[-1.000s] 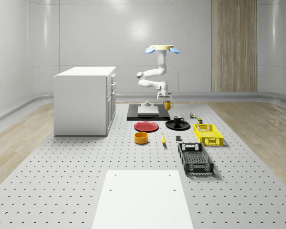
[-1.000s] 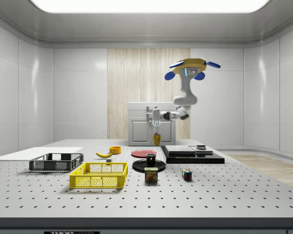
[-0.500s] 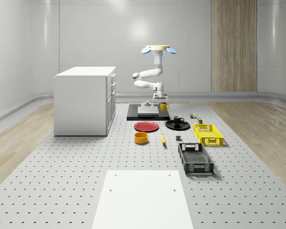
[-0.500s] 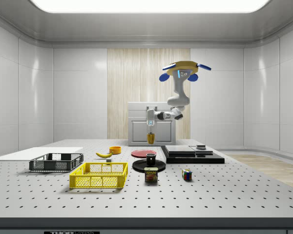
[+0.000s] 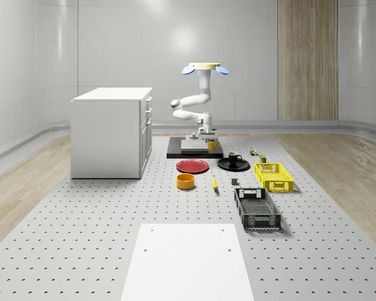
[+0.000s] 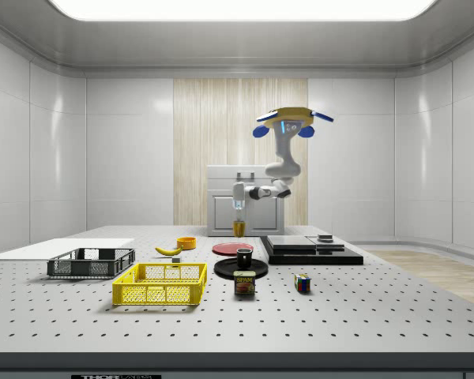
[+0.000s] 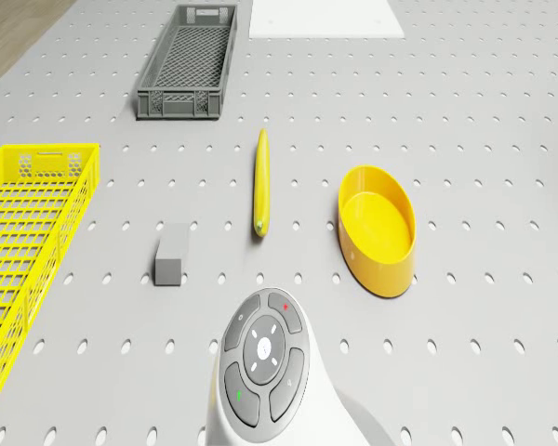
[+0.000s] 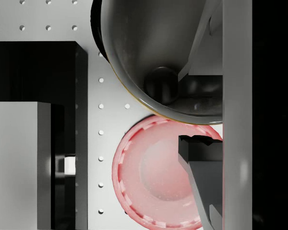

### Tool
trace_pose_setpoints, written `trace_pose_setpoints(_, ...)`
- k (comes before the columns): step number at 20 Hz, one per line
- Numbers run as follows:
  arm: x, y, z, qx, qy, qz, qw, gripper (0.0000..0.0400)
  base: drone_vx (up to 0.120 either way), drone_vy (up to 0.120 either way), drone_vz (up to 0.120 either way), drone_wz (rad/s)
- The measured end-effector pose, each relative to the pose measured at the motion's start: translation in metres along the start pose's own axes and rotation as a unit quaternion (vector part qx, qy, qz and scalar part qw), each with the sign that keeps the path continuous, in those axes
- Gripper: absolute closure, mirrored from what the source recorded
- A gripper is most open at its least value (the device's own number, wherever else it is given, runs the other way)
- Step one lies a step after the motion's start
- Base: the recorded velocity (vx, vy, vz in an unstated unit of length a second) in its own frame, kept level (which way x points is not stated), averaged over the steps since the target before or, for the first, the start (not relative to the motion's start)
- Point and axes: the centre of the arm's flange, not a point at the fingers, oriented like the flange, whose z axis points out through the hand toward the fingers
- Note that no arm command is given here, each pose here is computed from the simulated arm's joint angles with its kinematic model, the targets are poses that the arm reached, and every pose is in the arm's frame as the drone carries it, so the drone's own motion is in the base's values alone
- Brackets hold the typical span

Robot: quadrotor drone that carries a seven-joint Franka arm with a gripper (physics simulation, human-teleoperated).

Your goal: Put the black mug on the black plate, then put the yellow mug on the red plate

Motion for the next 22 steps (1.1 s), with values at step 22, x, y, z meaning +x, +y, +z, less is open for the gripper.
trace_pose_setpoints(22,0.0063,0.0063,0.0,0.0,0.0,0.0,1.0,0.029,0.044,-0.067,0.0,0.0)
